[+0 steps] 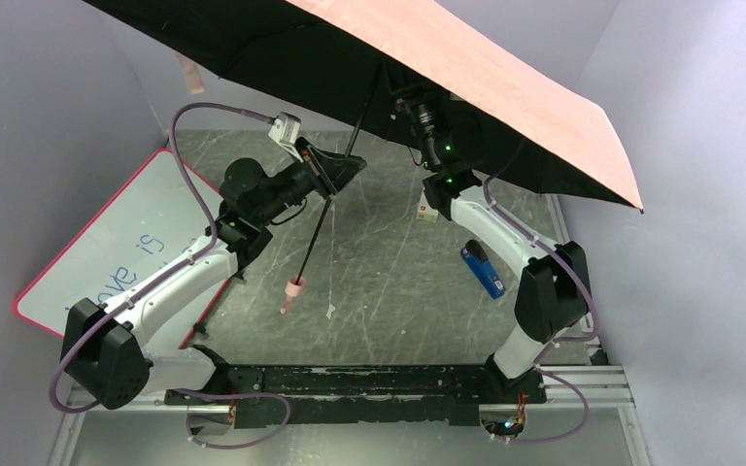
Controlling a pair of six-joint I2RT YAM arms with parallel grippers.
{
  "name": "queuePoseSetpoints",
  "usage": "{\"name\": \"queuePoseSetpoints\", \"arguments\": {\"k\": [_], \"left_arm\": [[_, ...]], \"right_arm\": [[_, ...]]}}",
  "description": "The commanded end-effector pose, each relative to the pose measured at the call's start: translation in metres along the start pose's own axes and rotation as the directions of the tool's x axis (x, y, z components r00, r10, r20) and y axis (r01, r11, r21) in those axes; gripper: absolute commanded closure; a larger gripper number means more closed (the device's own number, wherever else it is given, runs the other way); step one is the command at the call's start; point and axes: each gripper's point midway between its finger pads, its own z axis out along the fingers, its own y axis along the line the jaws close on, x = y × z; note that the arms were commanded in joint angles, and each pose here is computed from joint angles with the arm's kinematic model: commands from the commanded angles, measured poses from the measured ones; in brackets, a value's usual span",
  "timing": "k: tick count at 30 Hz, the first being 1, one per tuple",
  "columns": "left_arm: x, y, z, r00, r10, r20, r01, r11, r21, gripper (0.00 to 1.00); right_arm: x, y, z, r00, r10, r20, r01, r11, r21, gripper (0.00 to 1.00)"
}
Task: Put away the umbrella
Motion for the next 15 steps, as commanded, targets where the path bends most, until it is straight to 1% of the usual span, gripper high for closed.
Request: {"name": "queuePoseSetpoints", "arguments": {"k": [1,6,8,10,12,13,15], "left_arm": [[-0.0168,-0.041,0.0004,0.996,0.084,0.037,-0.089,0.984,0.155,0.95],[-0.0161,-0.0405,0.0007,0.996,0.085,0.036,-0.09,0.984,0.152,0.95],[-0.0165,-0.0404,0.0007,0.996,0.087,0.037,-0.091,0.984,0.15,0.95],[-0.017,-0.0404,0.0005,0.995,0.088,0.038,-0.093,0.984,0.149,0.95],[-0.0161,-0.0401,0.0008,0.996,0.087,0.036,-0.091,0.985,0.15,0.95],[-0.0164,-0.0403,0.0009,0.996,0.087,0.036,-0.091,0.984,0.15,0.95],[-0.0164,-0.0403,0.0008,0.996,0.086,0.036,-0.091,0.985,0.15,0.95]], "right_arm": [[-0.0059,0.0049,0.0086,1.0,0.021,0.013,-0.02,1.0,-0.023,0.32],[-0.002,0.0013,0.0093,0.999,0.034,0.003,-0.034,0.999,-0.02,0.33],[-0.0012,0.0002,0.0092,0.999,0.034,0.001,-0.034,0.999,-0.018,0.38],[-0.001,-0.0001,0.0087,0.999,0.033,0.0,-0.033,0.999,-0.018,0.47],[-0.0015,0.0,0.008,1.0,0.031,0.0,-0.031,0.999,-0.017,0.48],[-0.0009,-0.0001,0.0076,1.0,0.031,-0.002,-0.031,0.999,-0.016,0.51],[-0.0008,-0.0007,0.0068,1.0,0.031,-0.004,-0.031,0.999,-0.015,0.6]]}}
